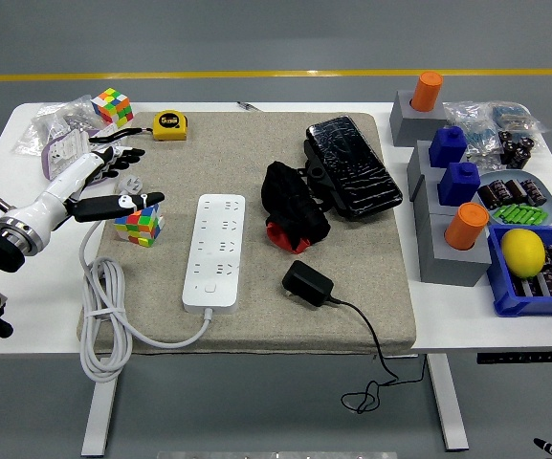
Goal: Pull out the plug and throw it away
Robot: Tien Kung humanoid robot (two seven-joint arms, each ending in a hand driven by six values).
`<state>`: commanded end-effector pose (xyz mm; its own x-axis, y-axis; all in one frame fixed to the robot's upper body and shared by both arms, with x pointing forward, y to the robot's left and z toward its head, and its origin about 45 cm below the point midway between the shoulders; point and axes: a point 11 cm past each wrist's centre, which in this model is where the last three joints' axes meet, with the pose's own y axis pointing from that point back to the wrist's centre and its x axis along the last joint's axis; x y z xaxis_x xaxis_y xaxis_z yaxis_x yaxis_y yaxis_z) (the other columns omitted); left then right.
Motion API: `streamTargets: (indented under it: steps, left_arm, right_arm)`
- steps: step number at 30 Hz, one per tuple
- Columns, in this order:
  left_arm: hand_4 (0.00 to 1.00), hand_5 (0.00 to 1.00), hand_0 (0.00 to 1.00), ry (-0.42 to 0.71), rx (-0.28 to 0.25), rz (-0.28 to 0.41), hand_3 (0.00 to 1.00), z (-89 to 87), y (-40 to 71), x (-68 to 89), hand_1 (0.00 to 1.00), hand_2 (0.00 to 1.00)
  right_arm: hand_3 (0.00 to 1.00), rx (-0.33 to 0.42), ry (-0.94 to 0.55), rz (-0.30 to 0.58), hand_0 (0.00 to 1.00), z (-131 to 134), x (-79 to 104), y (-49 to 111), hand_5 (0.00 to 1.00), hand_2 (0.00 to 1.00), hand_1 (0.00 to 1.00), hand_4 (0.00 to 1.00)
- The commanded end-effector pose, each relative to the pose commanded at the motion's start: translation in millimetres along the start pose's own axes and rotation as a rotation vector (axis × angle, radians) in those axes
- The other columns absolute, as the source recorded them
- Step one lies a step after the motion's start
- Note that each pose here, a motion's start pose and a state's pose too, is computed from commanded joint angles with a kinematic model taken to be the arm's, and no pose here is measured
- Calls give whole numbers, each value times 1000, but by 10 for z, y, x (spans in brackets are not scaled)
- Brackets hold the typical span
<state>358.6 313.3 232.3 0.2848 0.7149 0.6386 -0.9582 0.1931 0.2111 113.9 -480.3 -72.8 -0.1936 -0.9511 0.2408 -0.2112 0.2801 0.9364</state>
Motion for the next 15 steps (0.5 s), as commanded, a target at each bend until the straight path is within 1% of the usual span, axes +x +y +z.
streamTargets:
  steps: [5, 15]
  left_arm:
    - [998, 562, 830, -1, 7, 9, 870, -28, 21, 26, 862, 869]
    - [998, 564, 818, 1, 11, 17, 878, -34, 28, 49, 854, 864]
  right_arm:
    - [569, 11, -4, 4, 634, -58, 14, 5, 442, 618, 626, 987]
    - [569, 5, -7, 1, 634, -30, -2, 1, 442, 618, 626, 987]
